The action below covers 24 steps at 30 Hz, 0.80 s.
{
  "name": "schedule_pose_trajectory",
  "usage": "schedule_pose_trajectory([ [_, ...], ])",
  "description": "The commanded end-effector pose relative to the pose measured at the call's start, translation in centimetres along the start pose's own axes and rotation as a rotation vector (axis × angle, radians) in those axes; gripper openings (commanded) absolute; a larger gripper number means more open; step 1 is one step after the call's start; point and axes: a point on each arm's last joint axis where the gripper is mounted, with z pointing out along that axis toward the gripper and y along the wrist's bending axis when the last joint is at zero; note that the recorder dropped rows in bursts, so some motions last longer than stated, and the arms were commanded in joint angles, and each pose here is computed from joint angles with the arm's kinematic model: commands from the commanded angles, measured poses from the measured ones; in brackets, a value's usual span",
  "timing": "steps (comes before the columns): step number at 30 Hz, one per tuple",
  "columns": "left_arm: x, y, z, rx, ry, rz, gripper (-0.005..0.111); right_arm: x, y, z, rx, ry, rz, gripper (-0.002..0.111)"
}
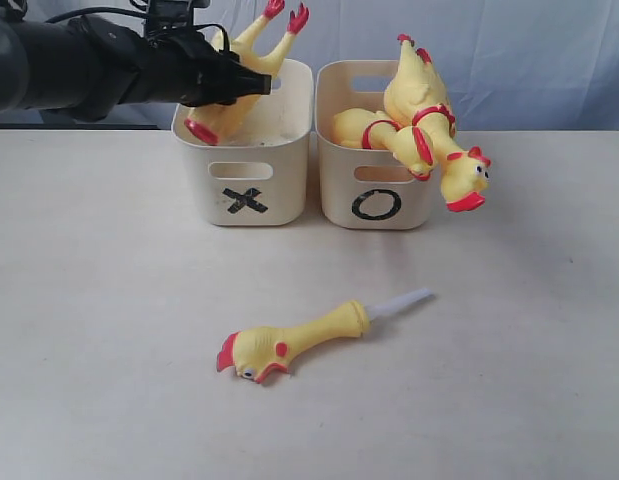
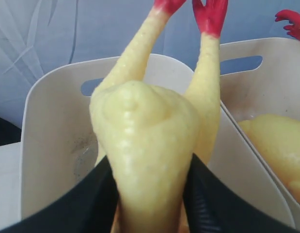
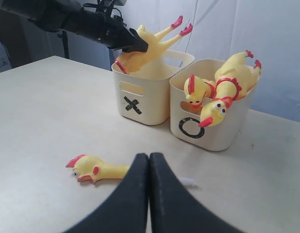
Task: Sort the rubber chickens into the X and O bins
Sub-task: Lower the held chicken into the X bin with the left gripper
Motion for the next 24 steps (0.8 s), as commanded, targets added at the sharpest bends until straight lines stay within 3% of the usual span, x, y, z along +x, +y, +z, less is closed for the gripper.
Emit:
schedule_pose_trajectory([
  [1,0.4,0.0,0.6,-0.007,0.004,-0.013,0.000,0.0,0.0,0.0,0.004,-0.010,-0.007,-0.001],
  [8,0.7,0.5,1.1,-0.054,-0.013,-0.011,0.000,0.0,0.0,0.0,0.004,-0.010,-0.007,-0.001],
  [17,2.0,1.2,2.0,-0.037,0.044,-0.019,0.001,0.0,0.0,0.0,0.004,-0.010,-0.007,-0.001],
  [24,3.0,1.3,3.0,-0.032,0.072,-0.017,0.025,0.1,0.0,0.0,-0.004,-0.010,-0.006,-0.001],
])
